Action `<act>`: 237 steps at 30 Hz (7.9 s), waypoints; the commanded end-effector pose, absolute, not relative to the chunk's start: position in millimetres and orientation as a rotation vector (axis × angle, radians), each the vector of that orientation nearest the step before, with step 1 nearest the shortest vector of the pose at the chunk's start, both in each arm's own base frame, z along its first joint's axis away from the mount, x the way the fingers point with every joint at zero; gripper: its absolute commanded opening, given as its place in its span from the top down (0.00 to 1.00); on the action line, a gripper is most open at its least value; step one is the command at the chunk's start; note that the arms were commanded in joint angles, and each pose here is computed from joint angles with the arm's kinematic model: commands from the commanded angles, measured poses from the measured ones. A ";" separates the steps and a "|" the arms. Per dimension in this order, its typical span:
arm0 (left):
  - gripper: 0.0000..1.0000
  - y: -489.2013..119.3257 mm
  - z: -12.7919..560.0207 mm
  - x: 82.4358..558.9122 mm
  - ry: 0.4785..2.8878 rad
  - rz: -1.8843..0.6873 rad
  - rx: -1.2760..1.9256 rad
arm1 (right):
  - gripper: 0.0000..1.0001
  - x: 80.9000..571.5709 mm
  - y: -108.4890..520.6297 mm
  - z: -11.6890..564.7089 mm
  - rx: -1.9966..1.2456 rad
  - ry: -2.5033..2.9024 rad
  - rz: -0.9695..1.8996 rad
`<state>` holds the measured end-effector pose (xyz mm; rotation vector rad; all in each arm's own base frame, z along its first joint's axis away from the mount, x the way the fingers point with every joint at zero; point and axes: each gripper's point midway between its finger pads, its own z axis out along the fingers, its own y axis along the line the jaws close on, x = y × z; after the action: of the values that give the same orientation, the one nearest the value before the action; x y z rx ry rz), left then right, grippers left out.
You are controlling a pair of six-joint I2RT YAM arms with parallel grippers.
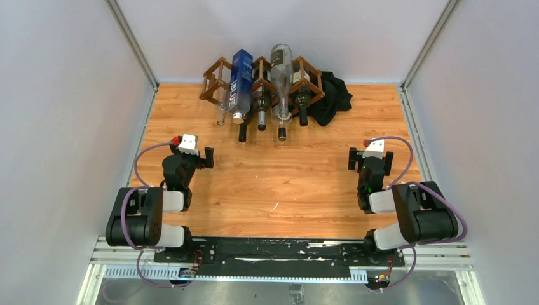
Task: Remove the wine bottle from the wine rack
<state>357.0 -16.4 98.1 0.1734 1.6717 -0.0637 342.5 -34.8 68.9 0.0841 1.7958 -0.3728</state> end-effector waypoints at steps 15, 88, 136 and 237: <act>0.00 -16.5 104.6 358.9 1.644 -0.055 0.181 | 0.00 347.3 -40.0 76.1 0.106 1.771 -0.386; 0.00 -31.8 201.3 360.6 2.189 -0.542 0.374 | 0.00 454.6 431.0 269.3 -0.187 2.119 0.733; 0.00 -64.5 270.3 343.6 1.981 -0.530 0.668 | 1.00 398.3 434.2 374.6 -0.245 1.912 1.207; 1.00 -217.3 394.6 205.2 1.302 -0.962 0.859 | 0.04 170.7 296.9 464.8 -1.006 1.416 1.182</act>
<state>235.4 -195.4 327.3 0.8643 1.4752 -0.7189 172.1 278.1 484.7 -0.9286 1.4099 1.0698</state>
